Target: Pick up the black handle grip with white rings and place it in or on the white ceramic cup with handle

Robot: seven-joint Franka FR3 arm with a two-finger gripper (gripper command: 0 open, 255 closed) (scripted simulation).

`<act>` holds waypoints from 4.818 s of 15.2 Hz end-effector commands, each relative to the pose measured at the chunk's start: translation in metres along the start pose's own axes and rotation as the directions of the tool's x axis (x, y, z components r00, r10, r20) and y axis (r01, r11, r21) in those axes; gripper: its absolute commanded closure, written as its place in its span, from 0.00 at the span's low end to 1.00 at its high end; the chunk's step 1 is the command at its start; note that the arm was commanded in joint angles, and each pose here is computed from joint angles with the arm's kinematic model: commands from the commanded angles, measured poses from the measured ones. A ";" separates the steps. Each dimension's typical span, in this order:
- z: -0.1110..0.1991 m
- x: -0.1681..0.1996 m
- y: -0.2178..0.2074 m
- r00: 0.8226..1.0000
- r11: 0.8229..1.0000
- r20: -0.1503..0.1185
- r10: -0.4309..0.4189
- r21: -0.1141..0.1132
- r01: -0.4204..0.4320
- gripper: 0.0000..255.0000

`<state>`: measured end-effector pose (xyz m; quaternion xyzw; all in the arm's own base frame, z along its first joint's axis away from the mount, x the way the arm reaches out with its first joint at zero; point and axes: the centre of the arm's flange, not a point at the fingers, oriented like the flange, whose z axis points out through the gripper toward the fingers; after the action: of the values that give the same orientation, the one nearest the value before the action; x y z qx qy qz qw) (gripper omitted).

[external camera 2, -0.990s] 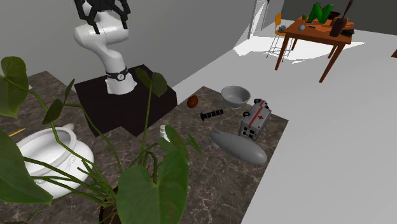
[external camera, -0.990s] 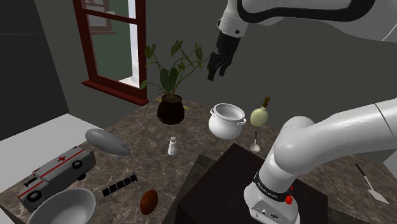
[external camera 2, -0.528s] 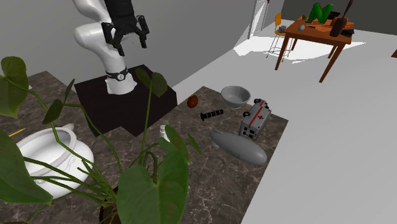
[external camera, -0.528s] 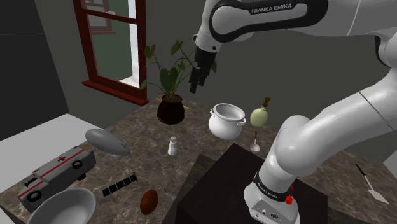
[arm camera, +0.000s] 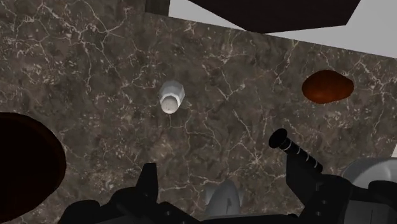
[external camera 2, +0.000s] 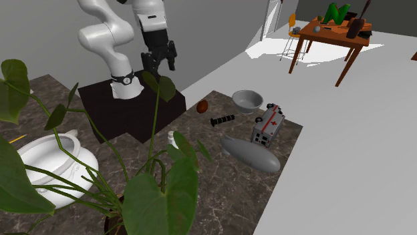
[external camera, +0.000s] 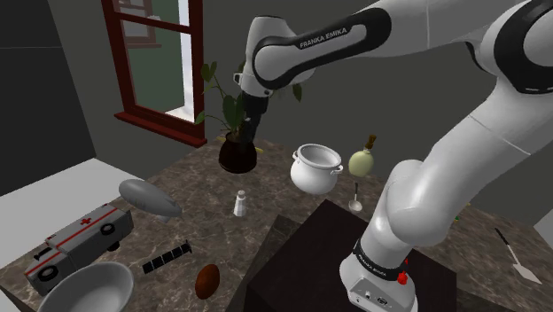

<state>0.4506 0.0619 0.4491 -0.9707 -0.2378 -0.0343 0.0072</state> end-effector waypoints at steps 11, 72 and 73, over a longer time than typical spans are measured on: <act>0.120 0.088 -0.058 0.944 0.944 0.035 -0.329 0.046 0.328 0.00; 0.266 0.164 -0.207 0.645 0.646 0.056 -0.762 0.134 0.751 1.00; 0.260 0.164 -0.207 0.645 0.646 0.056 -0.762 0.134 0.751 1.00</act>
<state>0.5172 0.3299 0.1951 -0.7813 -0.6229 0.0296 0.0271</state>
